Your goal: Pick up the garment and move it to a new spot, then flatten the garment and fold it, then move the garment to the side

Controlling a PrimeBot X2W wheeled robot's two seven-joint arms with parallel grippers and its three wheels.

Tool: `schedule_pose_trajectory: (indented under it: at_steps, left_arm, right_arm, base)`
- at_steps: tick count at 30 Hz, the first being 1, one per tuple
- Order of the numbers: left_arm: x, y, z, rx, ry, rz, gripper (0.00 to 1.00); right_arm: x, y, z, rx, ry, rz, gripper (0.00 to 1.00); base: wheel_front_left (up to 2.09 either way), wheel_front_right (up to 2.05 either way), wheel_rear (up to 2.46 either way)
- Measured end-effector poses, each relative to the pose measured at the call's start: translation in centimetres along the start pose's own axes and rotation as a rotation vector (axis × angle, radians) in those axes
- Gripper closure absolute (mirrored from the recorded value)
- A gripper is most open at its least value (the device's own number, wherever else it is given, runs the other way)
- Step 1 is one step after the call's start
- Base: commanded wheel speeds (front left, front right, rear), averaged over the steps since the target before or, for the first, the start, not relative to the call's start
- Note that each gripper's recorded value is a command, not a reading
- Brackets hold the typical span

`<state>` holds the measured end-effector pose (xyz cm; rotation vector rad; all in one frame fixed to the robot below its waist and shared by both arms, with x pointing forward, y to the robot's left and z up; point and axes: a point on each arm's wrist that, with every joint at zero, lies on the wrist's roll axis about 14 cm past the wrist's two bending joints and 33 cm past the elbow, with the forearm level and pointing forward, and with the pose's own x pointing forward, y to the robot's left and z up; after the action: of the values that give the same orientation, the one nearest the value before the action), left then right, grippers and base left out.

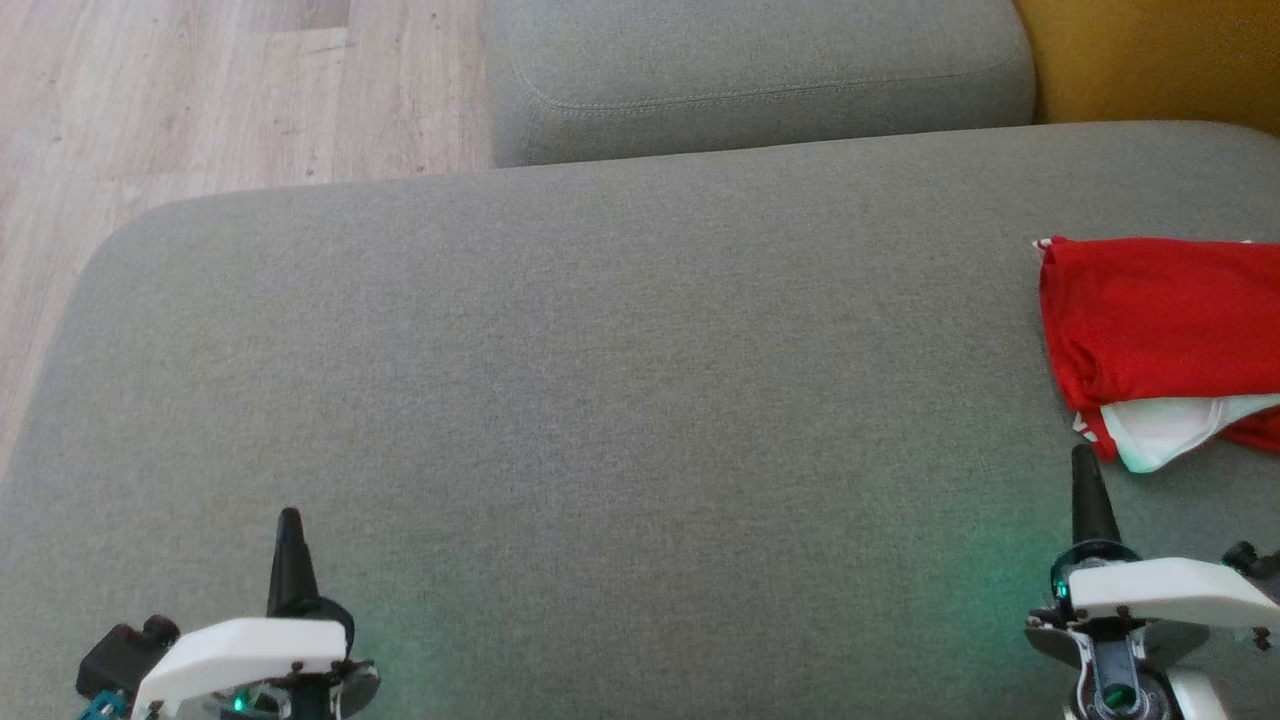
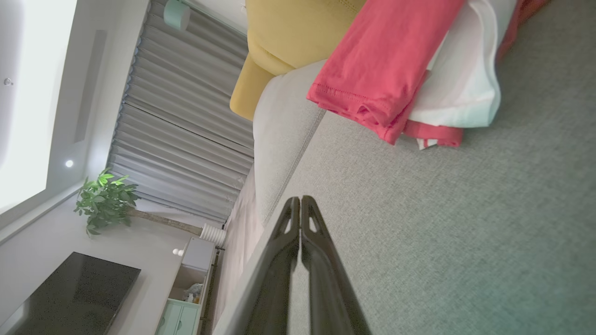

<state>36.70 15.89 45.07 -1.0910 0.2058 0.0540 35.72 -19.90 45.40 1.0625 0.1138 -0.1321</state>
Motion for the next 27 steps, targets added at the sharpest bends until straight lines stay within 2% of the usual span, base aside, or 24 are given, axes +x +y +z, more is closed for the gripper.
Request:
schedule_pose_trajectory:
  at_steps: [27]
  left_arm:
    - [0.0, -0.2, 2.0, -0.267, -0.029, -0.029, 1.00]
  right_arm:
    - [0.9, 1.1, 0.8, 0.286, 0.004, 0.033, 1.00]
  base:
    - [0.00, 0.00, 0.00]
